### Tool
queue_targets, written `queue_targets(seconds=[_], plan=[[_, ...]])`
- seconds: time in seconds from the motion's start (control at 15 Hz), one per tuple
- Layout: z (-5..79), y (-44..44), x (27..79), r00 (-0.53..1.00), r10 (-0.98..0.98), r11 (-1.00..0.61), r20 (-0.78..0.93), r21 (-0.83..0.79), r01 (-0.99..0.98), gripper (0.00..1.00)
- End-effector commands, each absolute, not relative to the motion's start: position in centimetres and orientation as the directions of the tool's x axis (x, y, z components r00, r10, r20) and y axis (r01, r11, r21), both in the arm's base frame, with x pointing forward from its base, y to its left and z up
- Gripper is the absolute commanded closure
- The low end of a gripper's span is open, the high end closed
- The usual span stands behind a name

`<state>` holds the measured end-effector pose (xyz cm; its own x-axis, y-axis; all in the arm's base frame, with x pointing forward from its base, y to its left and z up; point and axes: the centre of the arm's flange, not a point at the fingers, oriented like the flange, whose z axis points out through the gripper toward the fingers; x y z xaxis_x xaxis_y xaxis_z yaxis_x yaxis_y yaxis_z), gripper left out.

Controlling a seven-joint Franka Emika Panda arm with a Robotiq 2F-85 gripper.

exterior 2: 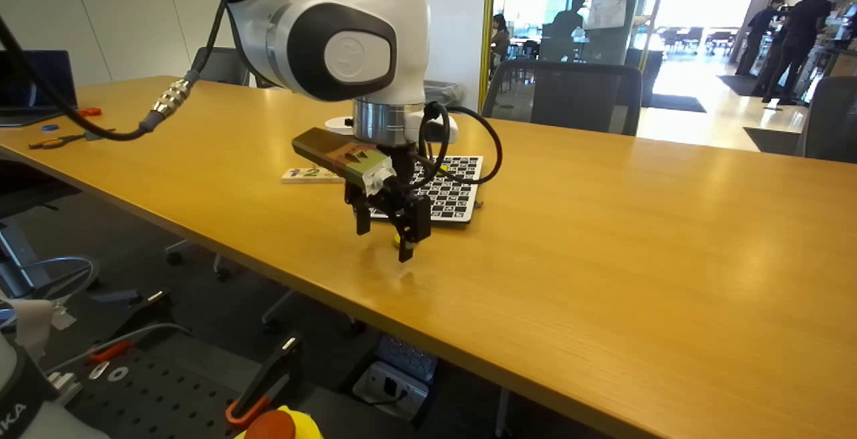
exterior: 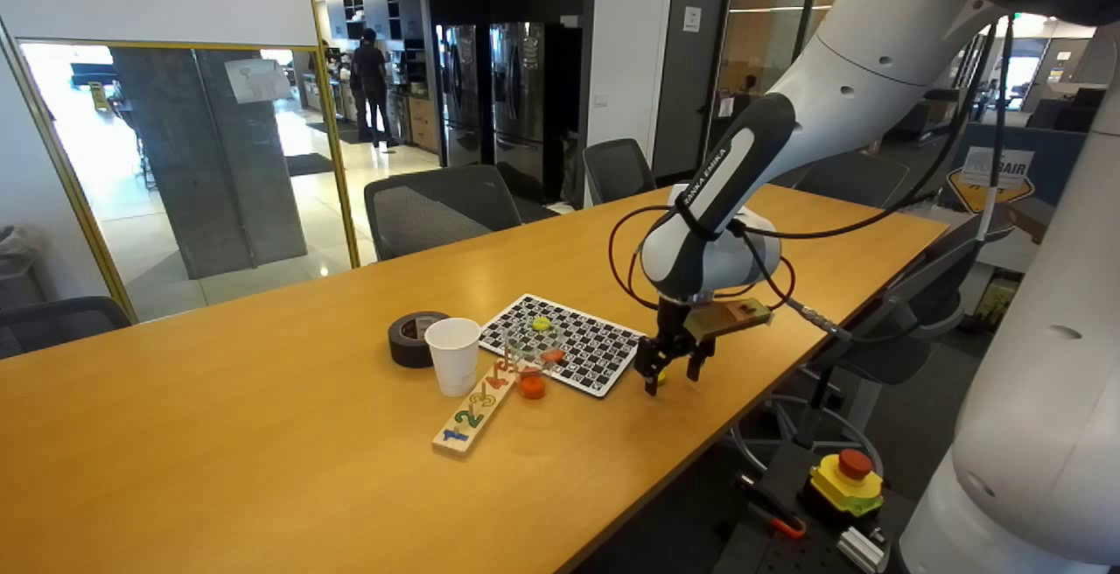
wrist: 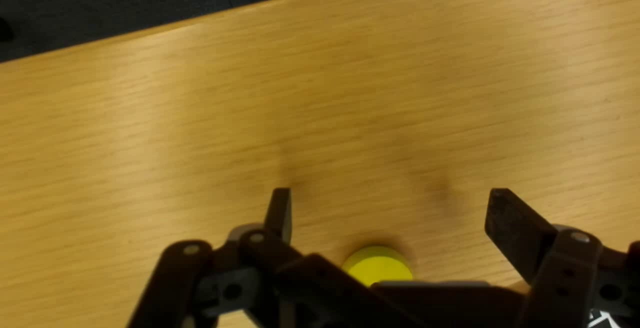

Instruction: Pick up the orange and yellow objects and put them in the two cups

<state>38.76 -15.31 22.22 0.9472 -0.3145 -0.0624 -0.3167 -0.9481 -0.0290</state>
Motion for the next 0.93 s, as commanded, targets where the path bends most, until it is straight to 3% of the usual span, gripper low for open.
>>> queue_targets(seconds=[0.0,0.87], plan=[[23.2,-15.5,38.0,0.946,-0.324,-0.945,-0.03,-0.034,-0.325,0.0],[23.5,-16.5,38.1,0.931,-0.364,-0.93,-0.031,-0.052,-0.365,0.0]])
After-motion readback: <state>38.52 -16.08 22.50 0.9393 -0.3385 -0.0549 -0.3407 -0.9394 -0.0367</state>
